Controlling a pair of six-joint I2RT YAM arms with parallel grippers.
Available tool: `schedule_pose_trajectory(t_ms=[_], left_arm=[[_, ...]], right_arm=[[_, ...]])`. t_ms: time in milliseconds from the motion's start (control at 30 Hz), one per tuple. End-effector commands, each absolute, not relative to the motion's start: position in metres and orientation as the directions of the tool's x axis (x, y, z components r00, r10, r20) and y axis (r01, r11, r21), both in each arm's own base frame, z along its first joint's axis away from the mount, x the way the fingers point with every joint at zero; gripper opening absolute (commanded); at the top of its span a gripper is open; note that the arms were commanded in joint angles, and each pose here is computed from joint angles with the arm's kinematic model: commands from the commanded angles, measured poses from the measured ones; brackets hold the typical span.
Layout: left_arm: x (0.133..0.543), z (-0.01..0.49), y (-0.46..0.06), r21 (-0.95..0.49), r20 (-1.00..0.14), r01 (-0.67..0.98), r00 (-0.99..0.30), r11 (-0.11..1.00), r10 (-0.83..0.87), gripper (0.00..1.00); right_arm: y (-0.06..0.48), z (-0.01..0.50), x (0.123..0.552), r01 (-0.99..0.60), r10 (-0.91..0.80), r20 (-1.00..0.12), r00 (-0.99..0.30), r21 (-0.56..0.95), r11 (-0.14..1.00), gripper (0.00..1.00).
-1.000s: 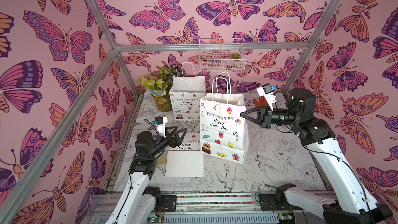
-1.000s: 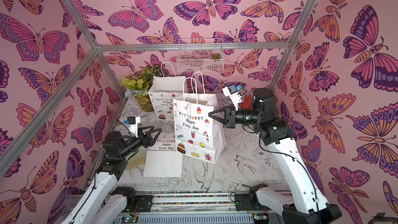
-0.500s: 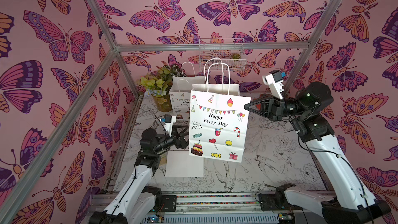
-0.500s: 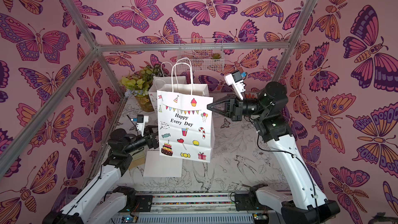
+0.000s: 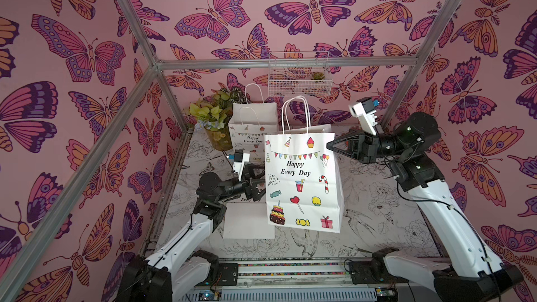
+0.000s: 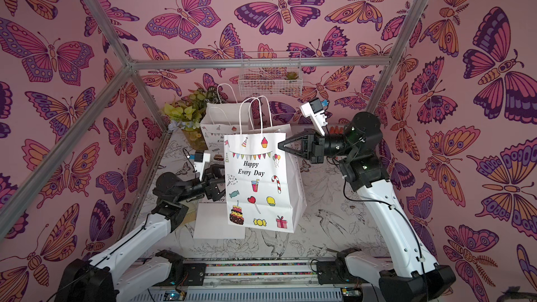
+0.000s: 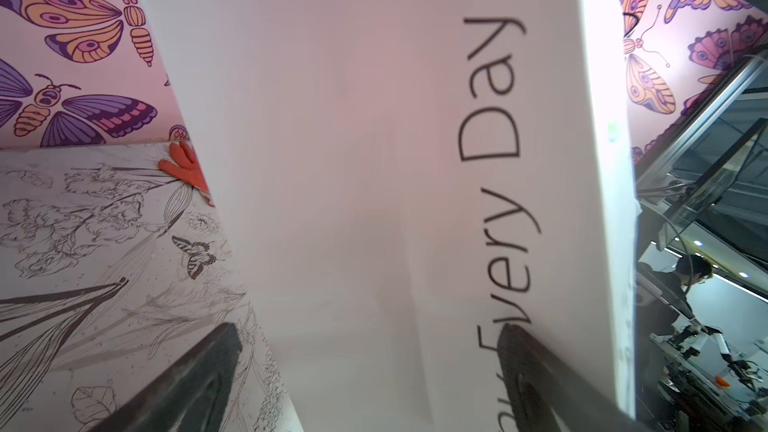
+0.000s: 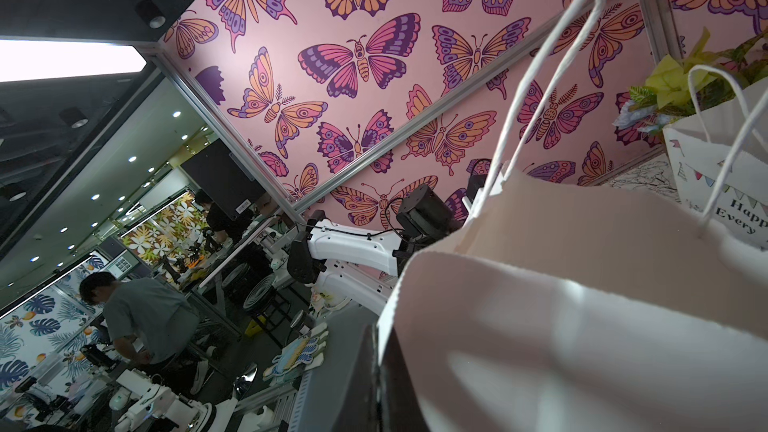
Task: Put away the paper bag
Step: Press the paper bag.
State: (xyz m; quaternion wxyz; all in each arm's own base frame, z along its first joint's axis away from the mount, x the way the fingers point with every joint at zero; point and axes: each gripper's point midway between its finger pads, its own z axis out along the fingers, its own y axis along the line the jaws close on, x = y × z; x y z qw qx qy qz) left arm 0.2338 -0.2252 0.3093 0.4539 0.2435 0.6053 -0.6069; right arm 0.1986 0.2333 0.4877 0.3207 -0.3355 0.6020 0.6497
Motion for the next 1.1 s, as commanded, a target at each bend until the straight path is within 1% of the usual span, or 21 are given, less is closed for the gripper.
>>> schedule_pose_trajectory(t_ms=[0, 233, 500, 733, 833, 1067], left_arm=[[0.214, 0.337, -0.224, -0.449, -0.858, 0.893, -0.418, 0.041, -0.299, 1.0], [0.204, 0.354, -0.221, -0.42, -0.86, 0.908, -0.393, 0.013, -0.325, 1.0], [0.186, 0.372, -0.215, -0.374, -0.879, 0.927, -0.344, 0.027, -0.33, 1.0], [0.174, 0.383, -0.21, -0.349, -0.891, 0.936, -0.315, 0.048, -0.328, 1.0], [0.171, 0.388, -0.209, -0.344, -0.89, 0.938, -0.31, 0.048, -0.334, 1.0], [0.169, 0.396, -0.206, -0.344, -0.882, 0.938, -0.307, 0.044, -0.359, 1.0]], right_arm=[[0.234, 0.479, 0.201, -0.836, 0.003, -0.837, -0.547, 0.546, -0.058, 0.0], [0.23, 0.46, 0.21, -0.823, -0.008, -0.823, -0.569, 0.569, -0.003, 0.0], [0.221, 0.443, 0.222, -0.805, 0.021, -0.81, -0.586, 0.584, 0.102, 0.0], [0.206, 0.438, 0.232, -0.79, 0.071, -0.818, -0.571, 0.57, 0.226, 0.0], [0.202, 0.434, 0.233, -0.784, 0.072, -0.827, -0.557, 0.553, 0.282, 0.0], [0.195, 0.42, 0.234, -0.767, 0.053, -0.835, -0.547, 0.525, 0.369, 0.0]])
